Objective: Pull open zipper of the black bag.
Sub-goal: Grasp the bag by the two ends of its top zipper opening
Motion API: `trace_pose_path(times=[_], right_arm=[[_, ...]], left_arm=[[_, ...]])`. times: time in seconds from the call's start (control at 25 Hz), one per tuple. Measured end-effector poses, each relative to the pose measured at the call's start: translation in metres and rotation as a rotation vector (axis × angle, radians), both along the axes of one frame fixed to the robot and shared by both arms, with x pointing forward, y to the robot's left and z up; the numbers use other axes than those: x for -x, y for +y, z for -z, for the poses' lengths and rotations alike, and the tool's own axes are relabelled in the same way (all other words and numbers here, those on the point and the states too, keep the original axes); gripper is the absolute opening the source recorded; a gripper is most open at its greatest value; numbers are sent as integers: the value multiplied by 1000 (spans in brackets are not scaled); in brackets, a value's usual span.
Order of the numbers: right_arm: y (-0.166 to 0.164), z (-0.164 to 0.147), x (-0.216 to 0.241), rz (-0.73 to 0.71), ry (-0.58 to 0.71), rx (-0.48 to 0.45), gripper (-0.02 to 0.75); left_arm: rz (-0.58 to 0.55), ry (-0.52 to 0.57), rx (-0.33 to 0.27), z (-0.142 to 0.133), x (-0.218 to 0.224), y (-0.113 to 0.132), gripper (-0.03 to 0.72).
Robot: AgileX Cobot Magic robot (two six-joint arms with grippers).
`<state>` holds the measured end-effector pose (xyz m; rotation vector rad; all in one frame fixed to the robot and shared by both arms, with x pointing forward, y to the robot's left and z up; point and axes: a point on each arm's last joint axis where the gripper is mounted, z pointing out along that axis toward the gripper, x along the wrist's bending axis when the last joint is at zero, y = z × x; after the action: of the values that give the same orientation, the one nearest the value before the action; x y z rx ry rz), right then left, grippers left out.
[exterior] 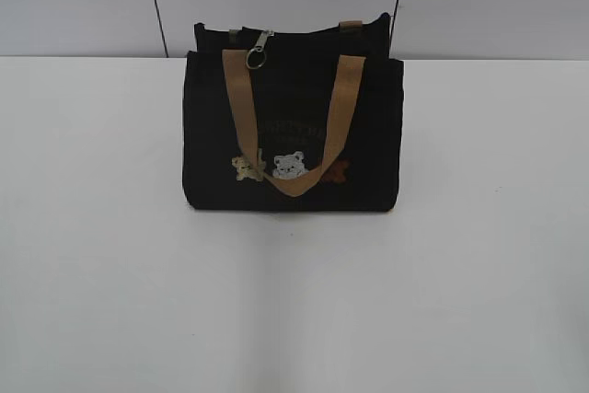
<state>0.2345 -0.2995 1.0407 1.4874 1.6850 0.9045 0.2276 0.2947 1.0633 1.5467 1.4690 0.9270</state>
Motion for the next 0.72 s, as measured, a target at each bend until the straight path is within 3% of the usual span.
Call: trace_pose_path(times=[0.72], right_arm=[[0,0,0,0,0,0,483]], left_arm=[[11,3,15,-1,-1,-2,377]])
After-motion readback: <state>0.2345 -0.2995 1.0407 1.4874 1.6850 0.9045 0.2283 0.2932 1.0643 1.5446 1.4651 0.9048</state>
